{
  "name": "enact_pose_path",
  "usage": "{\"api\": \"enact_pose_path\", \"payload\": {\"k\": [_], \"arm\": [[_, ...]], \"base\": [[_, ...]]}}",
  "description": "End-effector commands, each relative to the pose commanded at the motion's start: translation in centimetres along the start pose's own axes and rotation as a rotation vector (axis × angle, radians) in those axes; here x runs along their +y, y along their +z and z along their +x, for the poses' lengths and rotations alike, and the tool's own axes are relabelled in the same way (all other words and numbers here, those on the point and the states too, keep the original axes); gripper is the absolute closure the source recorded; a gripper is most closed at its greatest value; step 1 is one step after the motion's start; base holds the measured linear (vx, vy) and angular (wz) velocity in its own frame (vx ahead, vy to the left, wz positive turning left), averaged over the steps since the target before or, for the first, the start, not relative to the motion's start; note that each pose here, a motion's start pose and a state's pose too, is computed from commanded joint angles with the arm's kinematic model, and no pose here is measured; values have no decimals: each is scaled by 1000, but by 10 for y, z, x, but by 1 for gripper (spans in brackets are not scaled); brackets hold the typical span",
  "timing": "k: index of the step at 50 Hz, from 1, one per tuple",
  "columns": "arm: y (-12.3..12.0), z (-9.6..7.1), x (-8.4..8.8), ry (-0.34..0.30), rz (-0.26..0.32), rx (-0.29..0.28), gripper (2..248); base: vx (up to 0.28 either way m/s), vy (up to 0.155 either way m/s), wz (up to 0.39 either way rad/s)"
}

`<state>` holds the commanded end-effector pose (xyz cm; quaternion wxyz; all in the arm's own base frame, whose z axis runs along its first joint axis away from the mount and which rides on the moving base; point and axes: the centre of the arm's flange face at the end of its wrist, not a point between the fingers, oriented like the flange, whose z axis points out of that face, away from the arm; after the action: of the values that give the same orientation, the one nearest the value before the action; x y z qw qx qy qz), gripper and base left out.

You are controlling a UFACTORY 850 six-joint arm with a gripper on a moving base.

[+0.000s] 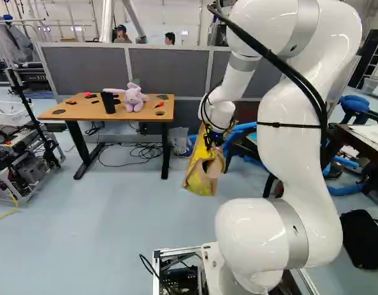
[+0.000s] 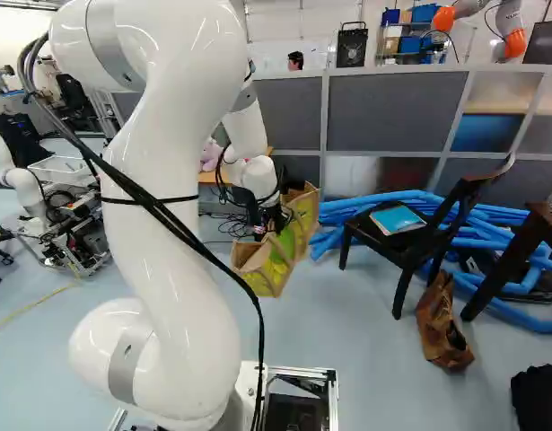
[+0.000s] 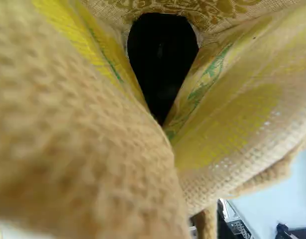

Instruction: Pick up the bag on the ground and place it on the table

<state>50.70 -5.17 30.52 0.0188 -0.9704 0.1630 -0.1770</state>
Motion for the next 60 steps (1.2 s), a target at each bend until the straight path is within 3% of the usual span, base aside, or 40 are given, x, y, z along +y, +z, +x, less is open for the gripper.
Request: {"api": "enact_pose_path", "payload": {"k": [24,60], "arm": [[-24,18,-9,-8,19,-5,227],[-63,38,-22,-62,34,-116,227]], "base": [[0,0,0],[0,0,0]]}}
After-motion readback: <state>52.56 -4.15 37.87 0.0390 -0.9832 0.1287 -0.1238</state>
